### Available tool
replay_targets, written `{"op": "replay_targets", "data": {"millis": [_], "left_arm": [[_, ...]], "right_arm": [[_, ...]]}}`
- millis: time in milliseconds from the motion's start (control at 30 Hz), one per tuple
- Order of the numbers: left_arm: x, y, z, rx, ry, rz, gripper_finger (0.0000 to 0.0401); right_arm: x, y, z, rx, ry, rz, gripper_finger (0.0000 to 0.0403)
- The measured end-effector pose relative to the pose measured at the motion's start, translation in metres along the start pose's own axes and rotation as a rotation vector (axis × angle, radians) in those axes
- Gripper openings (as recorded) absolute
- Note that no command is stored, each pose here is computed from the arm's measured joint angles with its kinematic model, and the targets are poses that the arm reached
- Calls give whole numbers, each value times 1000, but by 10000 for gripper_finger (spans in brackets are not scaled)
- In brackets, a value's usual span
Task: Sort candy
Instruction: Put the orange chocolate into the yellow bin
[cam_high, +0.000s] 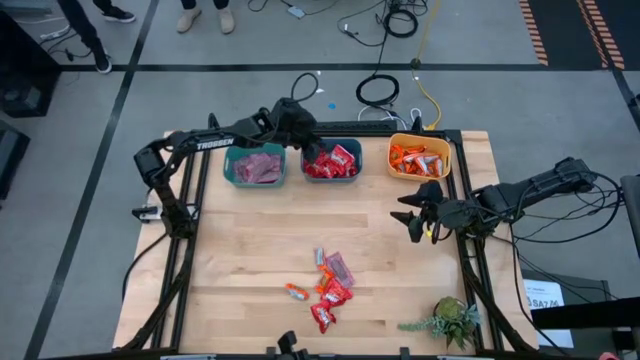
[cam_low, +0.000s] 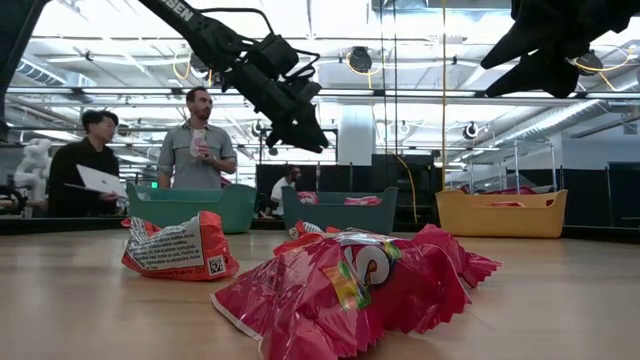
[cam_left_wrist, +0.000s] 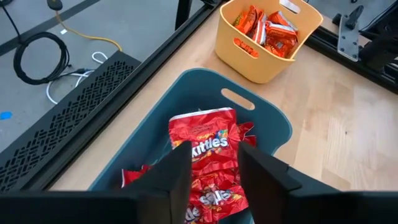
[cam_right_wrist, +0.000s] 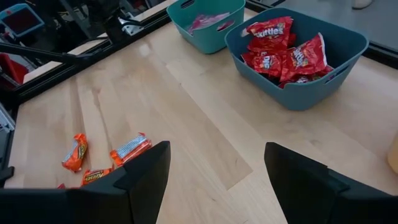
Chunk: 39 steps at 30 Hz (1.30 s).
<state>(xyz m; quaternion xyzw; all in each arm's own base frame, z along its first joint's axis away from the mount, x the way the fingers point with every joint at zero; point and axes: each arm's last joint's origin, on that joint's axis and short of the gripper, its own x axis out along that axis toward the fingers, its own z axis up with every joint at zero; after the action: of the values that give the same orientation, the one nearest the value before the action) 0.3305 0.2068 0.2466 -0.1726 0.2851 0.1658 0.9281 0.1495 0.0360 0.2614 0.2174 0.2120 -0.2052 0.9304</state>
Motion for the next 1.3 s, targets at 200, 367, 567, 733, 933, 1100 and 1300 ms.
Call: {"op": "replay_targets", "data": {"millis": [200, 367, 567, 733, 933, 1100, 1300], "left_arm": [[0, 0, 0, -1, 0, 0, 159], [0, 0, 0, -1, 0, 0, 162], [-12, -6, 7, 35, -32, -7, 162], [-32, -20, 7, 49, 7, 30, 162], [-48, -54, -5, 96, 131, 107, 162], [-58, -90, -15, 154, 171, 141, 162], [-69, -124, -27, 181, 226, 64, 162]], "right_arm": [[0, 0, 0, -2, 0, 0, 254], [0, 0, 0, -2, 0, 0, 254], [0, 0, 0, -2, 0, 0, 254], [0, 0, 0, -2, 2, 2, 254], [0, 0, 0, -26, 4, 3, 254], [0, 0, 0, -59, 4, 4, 254], [0, 1, 1, -95, -9, 10, 254]]}}
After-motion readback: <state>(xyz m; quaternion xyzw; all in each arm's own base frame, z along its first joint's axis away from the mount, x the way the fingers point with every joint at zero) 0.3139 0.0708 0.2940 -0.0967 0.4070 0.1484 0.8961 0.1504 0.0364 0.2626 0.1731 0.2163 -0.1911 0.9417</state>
